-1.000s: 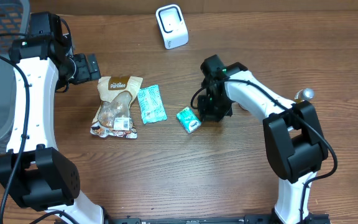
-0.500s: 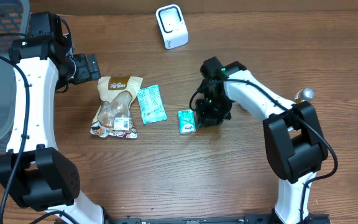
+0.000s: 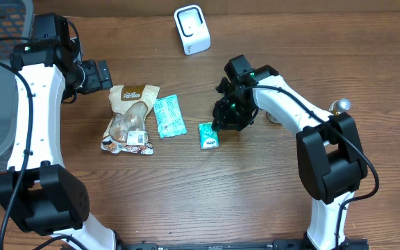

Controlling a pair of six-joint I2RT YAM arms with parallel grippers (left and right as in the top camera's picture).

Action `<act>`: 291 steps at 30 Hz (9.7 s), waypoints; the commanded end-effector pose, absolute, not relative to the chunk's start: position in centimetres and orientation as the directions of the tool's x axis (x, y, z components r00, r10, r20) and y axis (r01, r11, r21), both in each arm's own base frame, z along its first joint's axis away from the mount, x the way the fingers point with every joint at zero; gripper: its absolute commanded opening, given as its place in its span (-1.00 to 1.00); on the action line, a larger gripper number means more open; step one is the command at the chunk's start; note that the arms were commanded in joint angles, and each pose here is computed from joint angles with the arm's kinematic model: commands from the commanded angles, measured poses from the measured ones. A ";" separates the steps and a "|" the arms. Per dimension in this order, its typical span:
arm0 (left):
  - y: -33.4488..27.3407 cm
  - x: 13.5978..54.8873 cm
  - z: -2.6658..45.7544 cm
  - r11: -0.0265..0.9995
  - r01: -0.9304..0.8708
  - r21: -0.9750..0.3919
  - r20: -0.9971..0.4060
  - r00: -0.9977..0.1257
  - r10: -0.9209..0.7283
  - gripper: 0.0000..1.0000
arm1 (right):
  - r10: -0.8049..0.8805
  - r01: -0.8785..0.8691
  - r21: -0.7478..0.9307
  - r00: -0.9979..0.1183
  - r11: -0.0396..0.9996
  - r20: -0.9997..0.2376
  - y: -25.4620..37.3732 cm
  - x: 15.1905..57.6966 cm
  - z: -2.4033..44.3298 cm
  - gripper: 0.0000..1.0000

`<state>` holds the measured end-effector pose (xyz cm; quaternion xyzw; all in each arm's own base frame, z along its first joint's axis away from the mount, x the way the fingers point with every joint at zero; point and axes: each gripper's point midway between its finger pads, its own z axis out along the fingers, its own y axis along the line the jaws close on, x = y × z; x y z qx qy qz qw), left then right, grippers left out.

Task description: Scan the item barcode

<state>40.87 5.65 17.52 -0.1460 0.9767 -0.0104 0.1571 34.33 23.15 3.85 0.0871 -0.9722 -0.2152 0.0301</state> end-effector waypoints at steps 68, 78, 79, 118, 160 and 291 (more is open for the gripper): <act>5.5 41.2 19.2 0.956 -0.283 -0.079 -0.346 -0.891 -0.293 0.99 | -0.115 -0.090 0.415 -0.993 0.905 0.035 22.5 33.2 -0.9 -0.48; 5.5 41.2 19.2 0.956 -0.283 -0.079 -0.346 -0.891 -0.293 0.99 | -0.101 -0.038 0.519 -0.990 0.854 0.093 22.2 32.6 0.1 -0.93; 5.5 41.2 19.2 0.956 -0.283 -0.079 -0.346 -0.891 -0.293 0.99 | -0.112 -0.046 0.539 -0.990 0.841 0.090 22.3 32.7 0.4 -0.93; 5.4 41.2 19.2 0.956 -0.282 -0.079 -0.346 -0.892 -0.292 0.99 | -0.133 -0.286 0.631 -0.951 0.721 -0.279 19.6 37.4 11.1 -0.93; 5.4 41.2 19.2 0.956 -0.282 -0.079 -0.346 -0.892 -0.292 0.99 | -0.810 -0.299 -0.762 -0.073 0.575 -0.582 28.3 63.4 18.7 -0.93; -9.1 43.2 7.0 0.975 -0.113 -0.190 -0.414 -0.891 -0.184 -0.91 | -0.040 -0.135 0.387 -0.969 0.912 -0.244 21.5 40.7 14.8 0.79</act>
